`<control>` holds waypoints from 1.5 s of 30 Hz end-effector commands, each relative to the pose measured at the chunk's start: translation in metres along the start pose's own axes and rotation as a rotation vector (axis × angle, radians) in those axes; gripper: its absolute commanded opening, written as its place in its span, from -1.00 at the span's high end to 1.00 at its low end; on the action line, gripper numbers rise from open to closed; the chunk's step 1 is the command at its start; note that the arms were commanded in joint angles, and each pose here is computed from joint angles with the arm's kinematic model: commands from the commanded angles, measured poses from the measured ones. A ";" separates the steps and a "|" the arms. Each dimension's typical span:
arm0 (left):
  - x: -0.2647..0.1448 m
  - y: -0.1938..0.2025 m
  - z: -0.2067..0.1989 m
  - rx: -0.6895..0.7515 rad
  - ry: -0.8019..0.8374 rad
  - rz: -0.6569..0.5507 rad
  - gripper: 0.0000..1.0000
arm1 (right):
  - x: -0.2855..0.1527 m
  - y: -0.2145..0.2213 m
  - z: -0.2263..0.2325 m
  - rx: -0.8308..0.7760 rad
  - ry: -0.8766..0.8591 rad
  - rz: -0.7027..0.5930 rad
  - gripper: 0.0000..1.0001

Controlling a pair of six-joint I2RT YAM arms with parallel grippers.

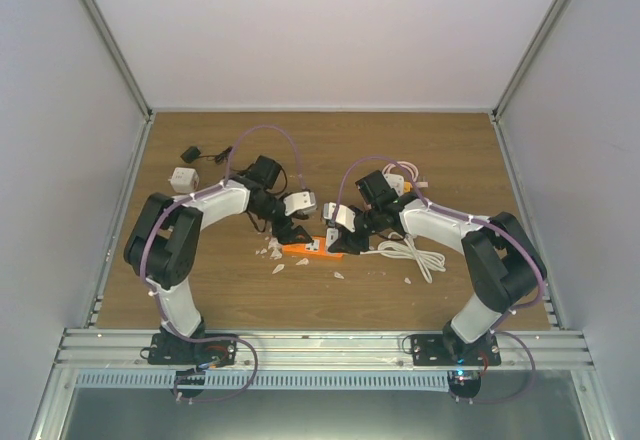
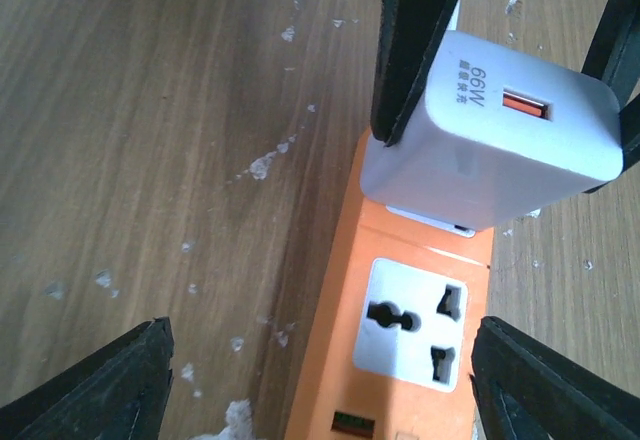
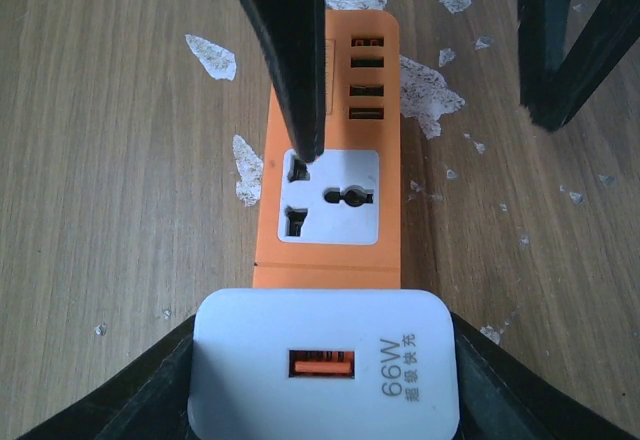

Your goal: Pull the plug off the socket

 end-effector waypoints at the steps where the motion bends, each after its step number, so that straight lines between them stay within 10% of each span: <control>1: 0.015 -0.002 -0.006 0.016 0.028 -0.019 -0.61 | -0.001 -0.006 0.003 -0.020 -0.003 -0.016 -0.08; 45: 0.049 0.060 -0.007 0.038 -0.057 0.180 0.01 | -0.020 -0.032 0.003 -0.037 0.005 -0.101 0.20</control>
Point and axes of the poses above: each gripper's point midway between its finger pads, its own x axis out along the fingers, its own z axis along the line the jaws close on, y = z × x, the point moved 3 cm from there along -x, back along the fingers, and after that the axes turned 8 degrees about -x, right-handed, at the moved point
